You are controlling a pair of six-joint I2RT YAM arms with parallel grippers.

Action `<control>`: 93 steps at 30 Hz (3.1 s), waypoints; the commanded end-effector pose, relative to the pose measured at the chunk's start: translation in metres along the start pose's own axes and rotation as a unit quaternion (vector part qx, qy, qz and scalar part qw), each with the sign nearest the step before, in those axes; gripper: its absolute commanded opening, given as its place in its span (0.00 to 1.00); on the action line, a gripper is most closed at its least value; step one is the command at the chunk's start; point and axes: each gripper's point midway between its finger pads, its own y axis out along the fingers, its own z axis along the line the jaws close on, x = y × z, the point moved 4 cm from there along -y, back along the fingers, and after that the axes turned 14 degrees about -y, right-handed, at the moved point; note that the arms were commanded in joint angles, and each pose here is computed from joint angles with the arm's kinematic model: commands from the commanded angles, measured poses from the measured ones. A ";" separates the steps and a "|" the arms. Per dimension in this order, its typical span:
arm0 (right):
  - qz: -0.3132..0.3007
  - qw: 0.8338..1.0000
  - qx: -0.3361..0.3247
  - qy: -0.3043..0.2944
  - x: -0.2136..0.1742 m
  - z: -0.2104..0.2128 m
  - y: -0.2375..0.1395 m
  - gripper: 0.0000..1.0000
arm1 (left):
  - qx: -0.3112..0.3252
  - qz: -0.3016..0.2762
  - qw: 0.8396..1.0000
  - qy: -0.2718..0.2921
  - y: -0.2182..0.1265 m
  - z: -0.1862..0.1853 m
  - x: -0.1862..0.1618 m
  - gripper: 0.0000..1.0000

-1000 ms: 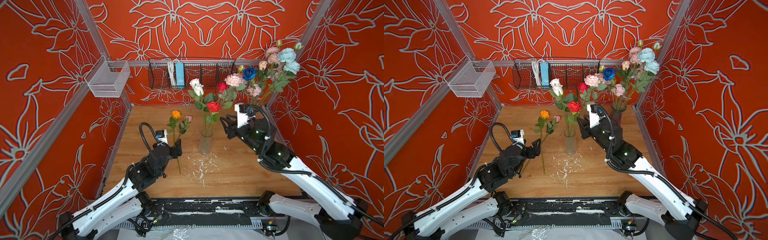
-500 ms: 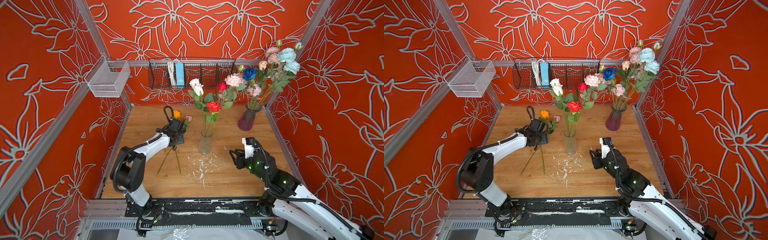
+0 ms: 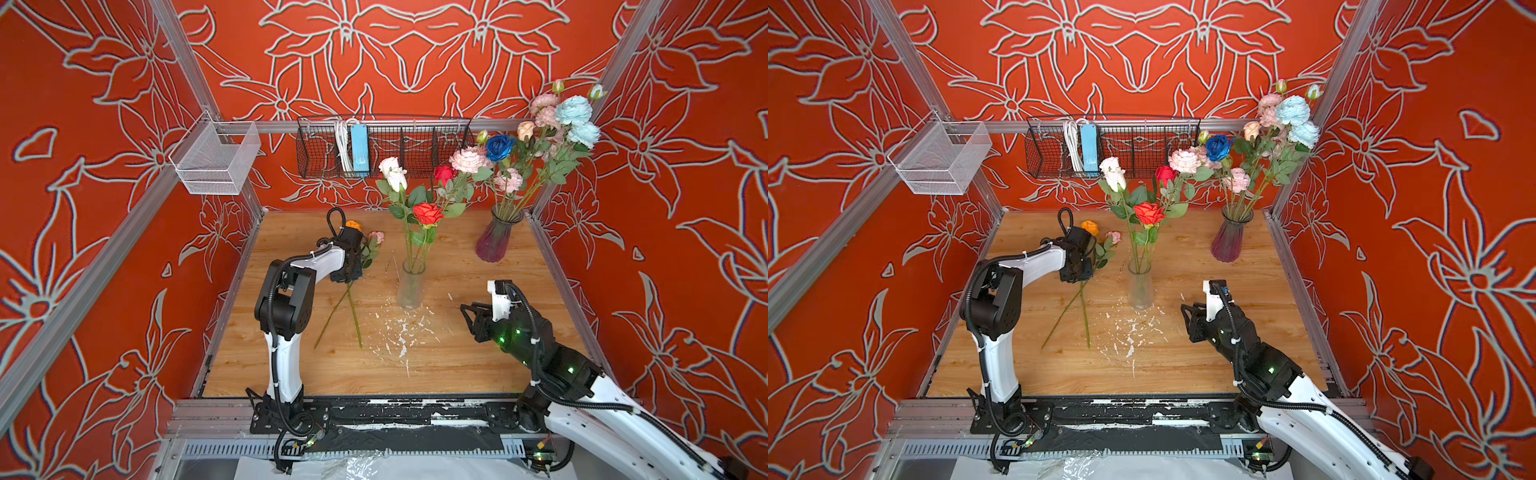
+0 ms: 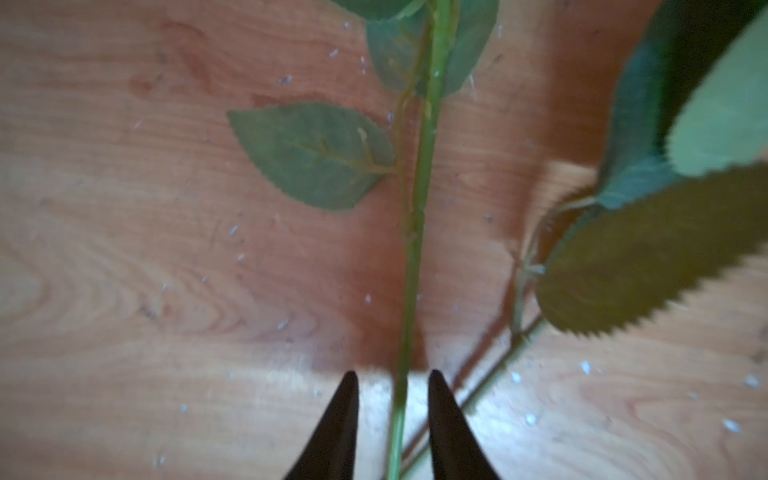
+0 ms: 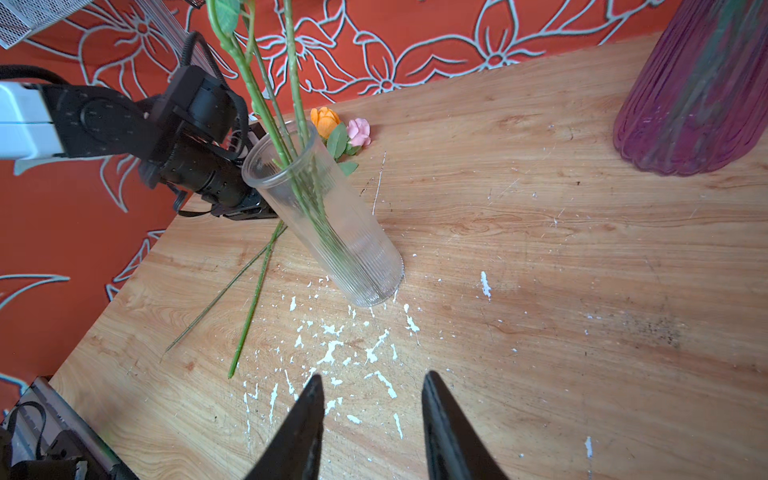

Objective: Arrange the flowers into the vase
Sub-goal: 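Close the left gripper on the orange rose stem lying on the table, then lift the orange rose with the left gripper toward the right gripper, then close the right gripper on the orange rose stem while the left holds it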

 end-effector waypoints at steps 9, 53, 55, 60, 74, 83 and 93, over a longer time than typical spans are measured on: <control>-0.008 1.000 -0.006 0.001 0.004 -0.002 -0.008 0.40 | -0.013 0.014 1.000 0.007 -0.009 0.001 0.007 0.00; -0.078 0.997 -0.009 -0.020 0.057 0.011 0.009 0.45 | -0.542 -0.338 0.769 0.026 -0.372 0.068 -0.075 0.00; -0.079 0.996 0.000 -0.033 0.062 0.013 0.004 0.46 | -0.552 -0.351 0.756 0.038 -0.384 0.064 -0.077 0.00; -0.074 0.994 0.048 -0.063 0.075 0.030 -0.002 0.49 | -0.561 -0.368 0.735 0.100 -0.409 0.037 -0.090 0.00; -0.135 0.964 0.218 -0.075 0.119 0.080 -0.033 0.52 | -0.604 -0.353 0.677 0.227 -0.452 -0.052 -0.132 0.00; -0.136 0.919 0.360 -0.084 0.143 0.127 -0.033 0.51 | -0.623 -0.336 0.671 0.223 -0.441 -0.080 -0.140 0.00; -0.131 0.920 0.358 -0.090 0.161 0.136 -0.012 0.45 | -0.618 -0.326 0.681 0.220 -0.425 -0.088 -0.143 0.00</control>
